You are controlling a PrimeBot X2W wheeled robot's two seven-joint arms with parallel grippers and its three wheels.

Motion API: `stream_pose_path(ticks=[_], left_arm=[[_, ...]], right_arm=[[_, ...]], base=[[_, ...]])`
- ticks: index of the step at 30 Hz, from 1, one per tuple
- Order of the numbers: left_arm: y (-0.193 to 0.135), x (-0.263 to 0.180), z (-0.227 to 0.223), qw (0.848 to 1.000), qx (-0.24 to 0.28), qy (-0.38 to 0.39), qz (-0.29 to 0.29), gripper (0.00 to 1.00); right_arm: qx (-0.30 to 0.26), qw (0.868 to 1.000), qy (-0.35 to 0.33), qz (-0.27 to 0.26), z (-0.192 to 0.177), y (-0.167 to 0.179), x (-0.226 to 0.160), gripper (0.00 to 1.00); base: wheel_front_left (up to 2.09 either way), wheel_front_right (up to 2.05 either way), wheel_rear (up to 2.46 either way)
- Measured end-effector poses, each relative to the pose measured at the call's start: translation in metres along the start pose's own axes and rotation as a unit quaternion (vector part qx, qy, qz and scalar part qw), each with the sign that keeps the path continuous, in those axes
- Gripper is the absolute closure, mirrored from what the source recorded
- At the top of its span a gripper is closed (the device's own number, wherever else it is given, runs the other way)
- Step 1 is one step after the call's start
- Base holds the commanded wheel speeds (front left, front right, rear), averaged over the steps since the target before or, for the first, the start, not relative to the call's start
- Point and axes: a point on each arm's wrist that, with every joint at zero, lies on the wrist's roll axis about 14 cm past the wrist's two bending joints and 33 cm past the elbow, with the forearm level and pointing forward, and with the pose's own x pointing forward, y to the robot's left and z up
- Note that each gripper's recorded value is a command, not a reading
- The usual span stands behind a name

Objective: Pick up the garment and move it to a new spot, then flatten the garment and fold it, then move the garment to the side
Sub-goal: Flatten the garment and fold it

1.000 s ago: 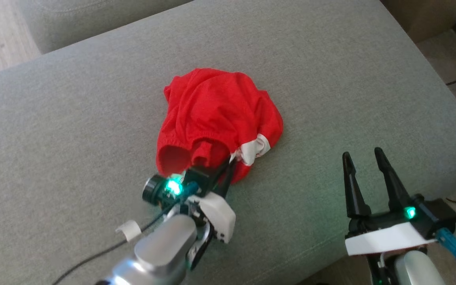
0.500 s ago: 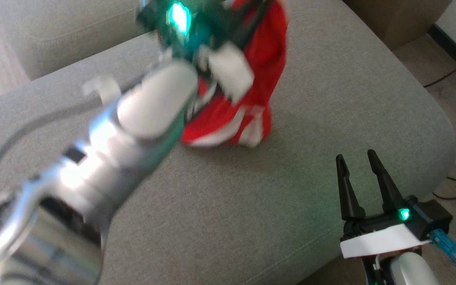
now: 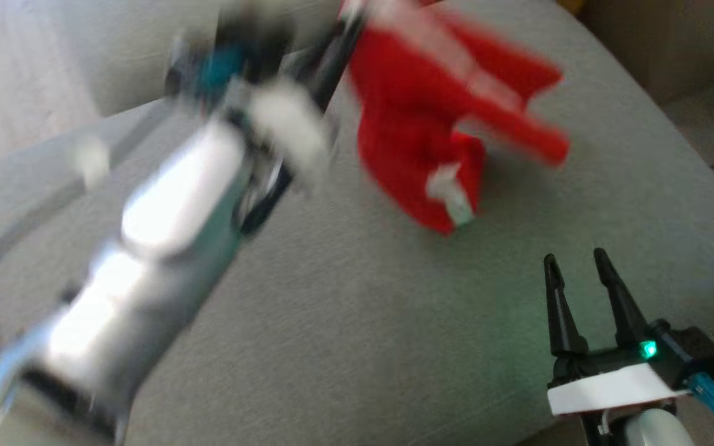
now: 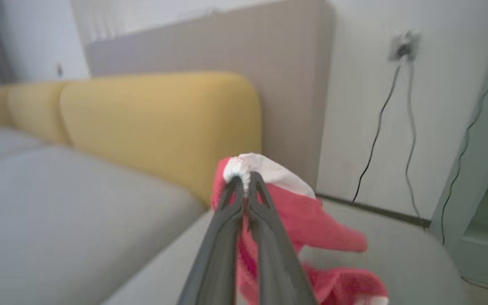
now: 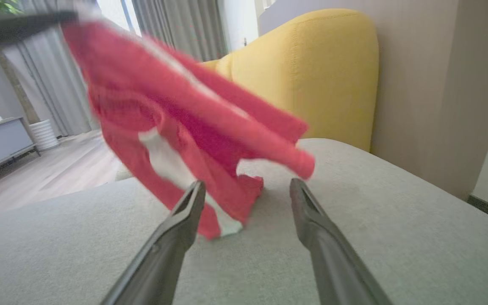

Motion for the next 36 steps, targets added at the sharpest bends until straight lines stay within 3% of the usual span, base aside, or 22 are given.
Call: stream_pose_path(ticks=[2, 5, 9, 15, 21, 26, 36], left_arm=[[0.014, -0.036, -0.062, 0.996, -0.048, 0.06, 0.043, 1.0], [0.018, -0.097, -0.137, 0.978, -0.123, 0.13, 0.102, 1.0], [0.009, -0.157, -0.184, 0.957, -0.178, 0.168, 0.157, 1.0], [0.016, -0.193, -0.188, 0.947, -0.192, 0.154, 0.208, 1.0], [0.035, -0.227, -0.198, 0.935, -0.185, 0.169, 0.252, 1.0], [0.043, -0.241, -0.209, 0.928, -0.184, 0.182, 0.268, 1.0], [0.052, -0.247, -0.212, 0.923, -0.186, 0.175, 0.287, 1.0]], right_arm=[[0.001, 1.0, 0.0, 0.013, 0.0, 0.007, 0.007, 0.0], [-0.003, 0.999, 0.005, 0.038, -0.004, 0.021, 0.016, 0.0], [-0.005, 0.997, 0.015, 0.07, -0.011, 0.04, 0.027, 0.0], [-0.016, 0.994, 0.021, 0.106, -0.016, 0.051, 0.047, 0.0], [0.023, 0.986, 0.052, 0.158, -0.027, 0.066, 0.099, 0.0], [0.062, 0.962, 0.17, 0.206, -0.073, 0.084, 0.113, 0.0], [0.084, 0.932, 0.245, 0.253, -0.099, 0.105, 0.109, 0.0]], base=[[0.0, 0.0, 0.0], [0.0, 0.0, 0.0], [0.0, 0.0, 0.0], [0.0, 0.0, 0.0], [0.0, 0.0, 0.0], [0.0, 0.0, 0.0], [0.0, 0.0, 0.0]])
